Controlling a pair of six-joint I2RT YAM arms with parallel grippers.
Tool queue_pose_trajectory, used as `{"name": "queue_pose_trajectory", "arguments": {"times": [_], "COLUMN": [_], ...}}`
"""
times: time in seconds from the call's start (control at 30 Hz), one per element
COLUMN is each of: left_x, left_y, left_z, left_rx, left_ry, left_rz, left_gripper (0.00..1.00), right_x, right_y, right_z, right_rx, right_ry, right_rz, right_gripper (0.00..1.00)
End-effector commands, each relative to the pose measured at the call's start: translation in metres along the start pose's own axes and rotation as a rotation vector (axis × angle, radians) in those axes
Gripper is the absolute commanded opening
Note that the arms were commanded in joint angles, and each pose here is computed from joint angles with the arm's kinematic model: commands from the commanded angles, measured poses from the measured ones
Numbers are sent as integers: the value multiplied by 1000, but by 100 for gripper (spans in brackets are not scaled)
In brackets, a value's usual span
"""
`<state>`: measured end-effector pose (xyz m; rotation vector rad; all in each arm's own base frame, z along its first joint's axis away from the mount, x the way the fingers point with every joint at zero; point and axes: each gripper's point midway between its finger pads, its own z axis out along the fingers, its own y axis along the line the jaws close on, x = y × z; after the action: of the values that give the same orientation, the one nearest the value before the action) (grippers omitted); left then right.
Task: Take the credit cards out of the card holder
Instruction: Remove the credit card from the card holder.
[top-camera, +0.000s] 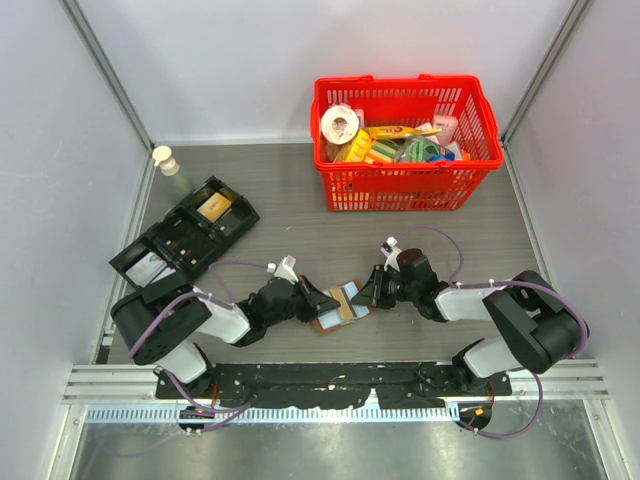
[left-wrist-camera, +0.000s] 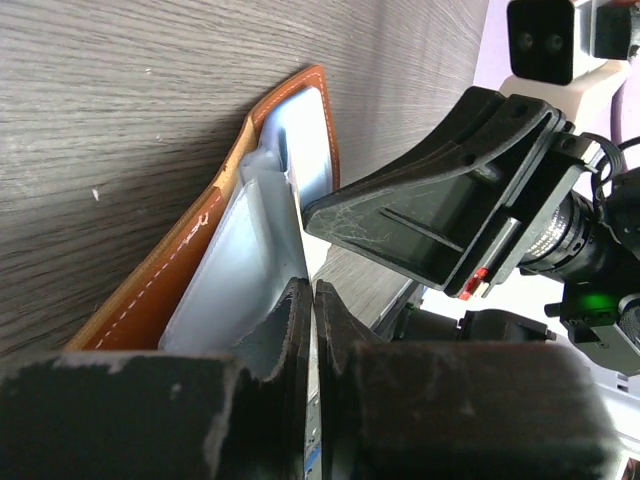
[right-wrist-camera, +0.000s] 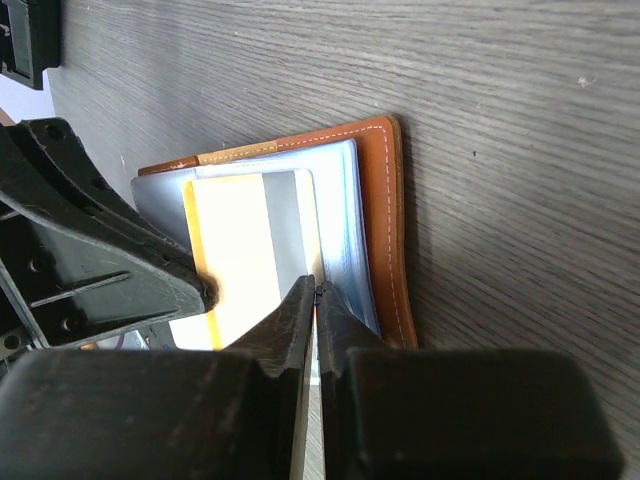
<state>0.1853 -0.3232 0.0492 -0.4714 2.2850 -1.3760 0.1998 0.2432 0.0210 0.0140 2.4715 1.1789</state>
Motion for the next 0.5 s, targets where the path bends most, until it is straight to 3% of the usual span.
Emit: {"name": "queue_pose_trajectory", "arguments": {"times": [0.0, 0.1, 0.2, 0.33, 0.47], "left_x": [-12, -10, -7, -5, -2], "left_y": [-44, -43, -40, -33, -30], "left_z": [-1, 4, 9, 14, 17], "left_rx": [135, 130, 126, 125, 120], "left_ry": [-37, -25, -9, -4, 12], "left_rz": [16, 12, -1, -27, -39], "left_gripper": [6, 9, 20, 27, 27], "right_x": [30, 29, 29, 30, 30], "right_y": [-51, -51, -51, -52, -53], "right_z": [-5, -5, -4, -5, -5], "right_rx": [203, 204, 202, 205, 209], "right_ry": [76, 75, 76, 77, 77], "right_rz": [22, 21, 18, 17, 15], "right_gripper": [10, 10, 10, 10, 10]}}
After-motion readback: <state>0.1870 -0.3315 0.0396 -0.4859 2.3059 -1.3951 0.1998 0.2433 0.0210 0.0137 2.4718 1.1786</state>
